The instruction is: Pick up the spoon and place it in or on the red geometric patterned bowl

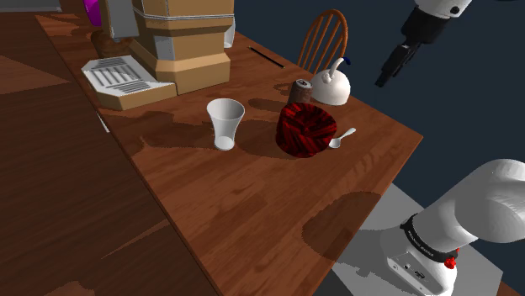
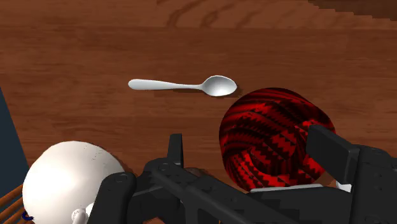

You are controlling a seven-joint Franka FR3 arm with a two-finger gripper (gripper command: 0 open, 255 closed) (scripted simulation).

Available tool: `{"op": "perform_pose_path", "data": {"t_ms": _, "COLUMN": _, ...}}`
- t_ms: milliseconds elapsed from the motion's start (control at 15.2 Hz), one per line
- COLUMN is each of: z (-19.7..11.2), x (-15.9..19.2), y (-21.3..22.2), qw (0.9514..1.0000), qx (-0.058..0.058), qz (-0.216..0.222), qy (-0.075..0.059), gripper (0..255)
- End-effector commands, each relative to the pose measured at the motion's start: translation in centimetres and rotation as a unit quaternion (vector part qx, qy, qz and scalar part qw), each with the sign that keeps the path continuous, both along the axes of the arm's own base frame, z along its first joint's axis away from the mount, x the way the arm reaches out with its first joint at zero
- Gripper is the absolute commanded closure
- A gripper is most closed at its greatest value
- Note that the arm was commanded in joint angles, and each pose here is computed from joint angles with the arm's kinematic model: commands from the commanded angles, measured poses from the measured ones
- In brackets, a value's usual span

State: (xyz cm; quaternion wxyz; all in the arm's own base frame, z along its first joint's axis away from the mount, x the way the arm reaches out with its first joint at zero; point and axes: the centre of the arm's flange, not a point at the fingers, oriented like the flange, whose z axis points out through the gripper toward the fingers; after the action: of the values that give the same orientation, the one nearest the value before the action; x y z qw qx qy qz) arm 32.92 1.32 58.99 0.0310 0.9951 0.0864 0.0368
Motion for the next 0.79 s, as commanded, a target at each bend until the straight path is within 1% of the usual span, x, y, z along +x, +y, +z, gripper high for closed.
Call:
{"op": "perform_pose_path", "data": {"t_ms": 0, "z": 0.0, "x": 0.0, "y": 0.0, "qw": 1.0, "qx": 0.0, "qz": 0.0, "qy": 0.0, "gripper": 0}}
{"op": "perform_pose_path", "data": {"t_ms": 330, "z": -6.6, "x": 0.3, "y": -1.5, "qw": 0.9991, "qx": 0.035, "qz": 0.015, "qy": -0.018, "gripper": 0}}
{"op": "perform_pose_path", "data": {"t_ms": 726, "z": -14.5, "x": 1.1, "y": -2.6, "qw": 0.9958, "qx": 0.076, "qz": 0.032, "qy": -0.04, "gripper": 0}}
